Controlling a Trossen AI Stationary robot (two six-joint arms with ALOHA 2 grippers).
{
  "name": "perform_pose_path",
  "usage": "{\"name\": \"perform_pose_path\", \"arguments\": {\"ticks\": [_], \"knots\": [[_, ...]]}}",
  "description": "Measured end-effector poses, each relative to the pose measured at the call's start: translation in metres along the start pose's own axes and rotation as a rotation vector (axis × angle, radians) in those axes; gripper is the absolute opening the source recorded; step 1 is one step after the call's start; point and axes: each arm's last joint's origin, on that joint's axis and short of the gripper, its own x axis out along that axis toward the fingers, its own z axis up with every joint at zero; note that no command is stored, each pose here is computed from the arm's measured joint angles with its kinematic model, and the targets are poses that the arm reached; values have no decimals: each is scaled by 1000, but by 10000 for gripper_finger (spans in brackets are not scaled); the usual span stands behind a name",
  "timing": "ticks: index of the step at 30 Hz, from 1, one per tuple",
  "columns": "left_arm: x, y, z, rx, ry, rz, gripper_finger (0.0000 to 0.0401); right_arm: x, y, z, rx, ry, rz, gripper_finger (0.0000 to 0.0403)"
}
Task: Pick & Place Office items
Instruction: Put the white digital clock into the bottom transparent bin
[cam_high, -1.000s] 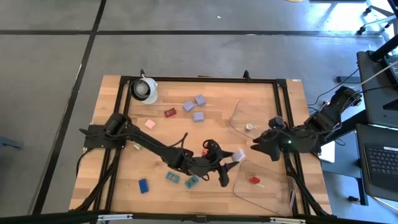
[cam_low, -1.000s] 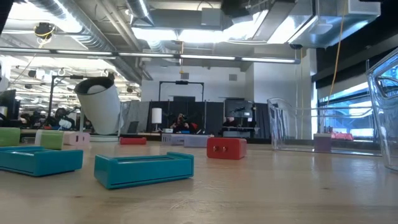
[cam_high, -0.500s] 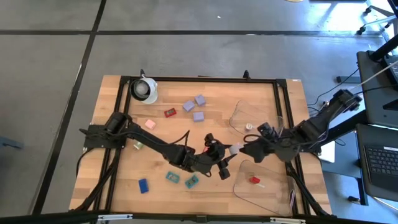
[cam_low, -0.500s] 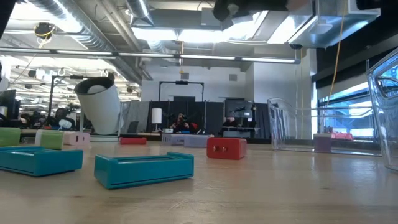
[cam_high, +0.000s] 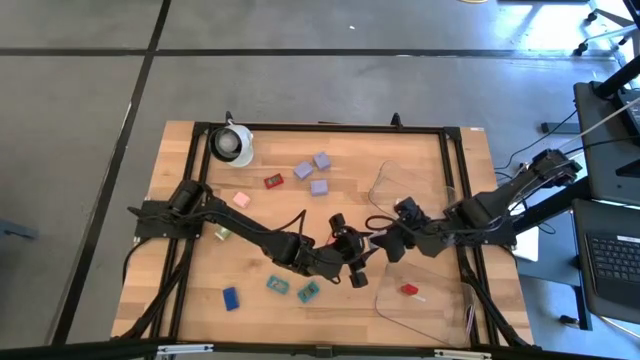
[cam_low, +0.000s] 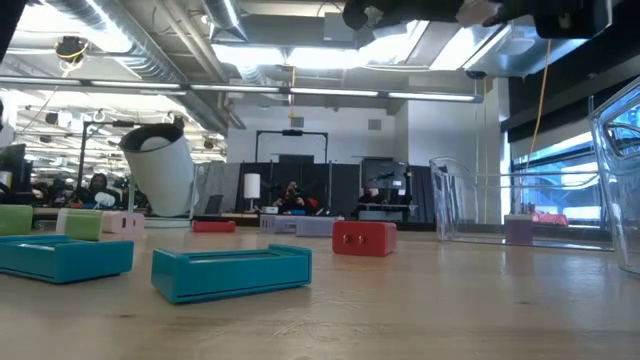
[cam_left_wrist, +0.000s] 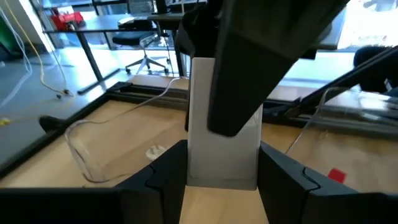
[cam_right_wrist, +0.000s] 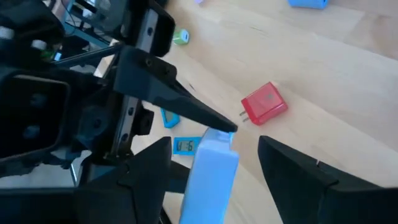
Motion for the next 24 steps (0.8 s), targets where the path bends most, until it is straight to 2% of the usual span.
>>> {"name": "perform_pose_path", "arguments": {"ticks": [4,13,18,24], "knots": [[0,0,-3,45,20,2,159,3,-1,2,3,2,-10,198],[0,1,-5,72,36,18,165,5,-1,5,22,-5,-14,62],[-2,-2,-4,83,26,1,180,5,-2,6,20,-3,-15,63],[-5,-5,-2,17,7,-19,209,5,-2,5,10,14,-17,63]]}}
